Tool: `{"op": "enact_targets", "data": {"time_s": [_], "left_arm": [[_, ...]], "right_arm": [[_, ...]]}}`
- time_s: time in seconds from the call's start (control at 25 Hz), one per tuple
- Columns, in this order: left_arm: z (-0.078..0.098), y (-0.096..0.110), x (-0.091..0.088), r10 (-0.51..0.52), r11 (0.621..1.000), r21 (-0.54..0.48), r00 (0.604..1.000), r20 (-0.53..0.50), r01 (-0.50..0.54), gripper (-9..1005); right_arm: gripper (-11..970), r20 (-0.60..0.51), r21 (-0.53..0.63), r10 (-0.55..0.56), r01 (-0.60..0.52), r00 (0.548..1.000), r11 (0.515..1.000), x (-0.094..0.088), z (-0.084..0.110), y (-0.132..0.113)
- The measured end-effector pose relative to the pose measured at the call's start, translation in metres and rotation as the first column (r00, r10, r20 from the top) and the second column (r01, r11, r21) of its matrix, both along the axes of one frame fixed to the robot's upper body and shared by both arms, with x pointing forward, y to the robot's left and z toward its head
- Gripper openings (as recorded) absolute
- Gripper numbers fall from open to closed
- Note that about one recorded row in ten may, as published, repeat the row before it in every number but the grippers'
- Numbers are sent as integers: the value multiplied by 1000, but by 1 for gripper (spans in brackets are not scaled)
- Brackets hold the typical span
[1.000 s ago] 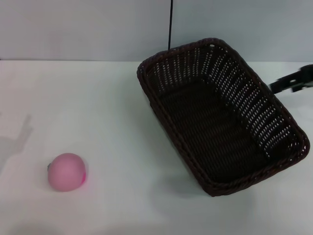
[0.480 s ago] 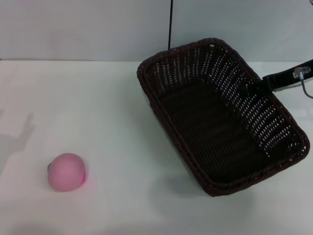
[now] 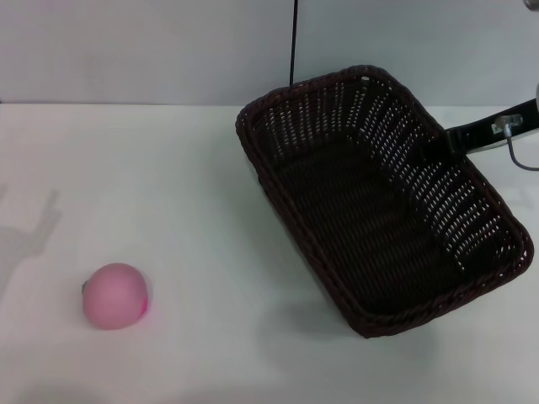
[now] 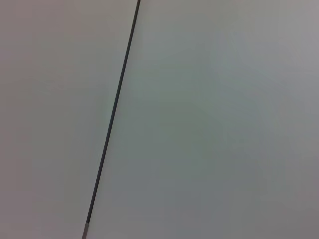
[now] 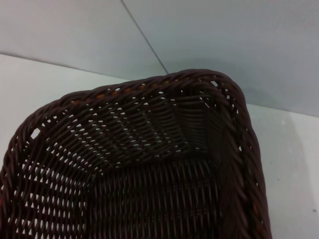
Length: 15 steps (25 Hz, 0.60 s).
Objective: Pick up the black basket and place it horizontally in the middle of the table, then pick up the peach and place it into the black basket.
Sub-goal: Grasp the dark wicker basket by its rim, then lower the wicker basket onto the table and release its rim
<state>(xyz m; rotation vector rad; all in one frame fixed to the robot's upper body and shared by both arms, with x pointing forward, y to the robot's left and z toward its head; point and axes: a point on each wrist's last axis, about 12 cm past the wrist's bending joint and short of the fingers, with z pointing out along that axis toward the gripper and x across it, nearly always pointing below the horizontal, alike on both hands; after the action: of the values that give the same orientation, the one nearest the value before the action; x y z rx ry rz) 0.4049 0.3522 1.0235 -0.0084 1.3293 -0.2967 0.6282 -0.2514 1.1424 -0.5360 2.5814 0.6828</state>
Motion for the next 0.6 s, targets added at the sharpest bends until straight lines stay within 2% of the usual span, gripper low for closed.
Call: {"op": "enact_targets", "data": {"time_s": [0.16, 0.36, 0.4, 0.48, 0.6], "left_arm": [[0, 0, 0, 1, 1000, 1, 1000, 0, -1, 752], [0, 3, -2, 7, 1000, 9, 1000, -7, -7, 748], [-1, 3, -3, 9, 1000, 9, 1000, -9, -9, 748], [-1, 5, -6, 14, 1000, 10, 1000, -12, -14, 746], [-2, 6, -9, 23, 1000, 9, 1000, -16, -23, 744]], "right_arm": [[356, 4, -13, 30, -30, 1000, 999, -1, 3, 1], [179, 57, -59, 157, -154, 986, 986, -6, 27, 2], [147, 83, -92, 225, -217, 971, 972, -9, 38, 3], [145, 93, -110, 264, -253, 960, 961, -11, 43, 4], [143, 152, -194, 403, -373, 902, 907, -16, 60, 4]]}}
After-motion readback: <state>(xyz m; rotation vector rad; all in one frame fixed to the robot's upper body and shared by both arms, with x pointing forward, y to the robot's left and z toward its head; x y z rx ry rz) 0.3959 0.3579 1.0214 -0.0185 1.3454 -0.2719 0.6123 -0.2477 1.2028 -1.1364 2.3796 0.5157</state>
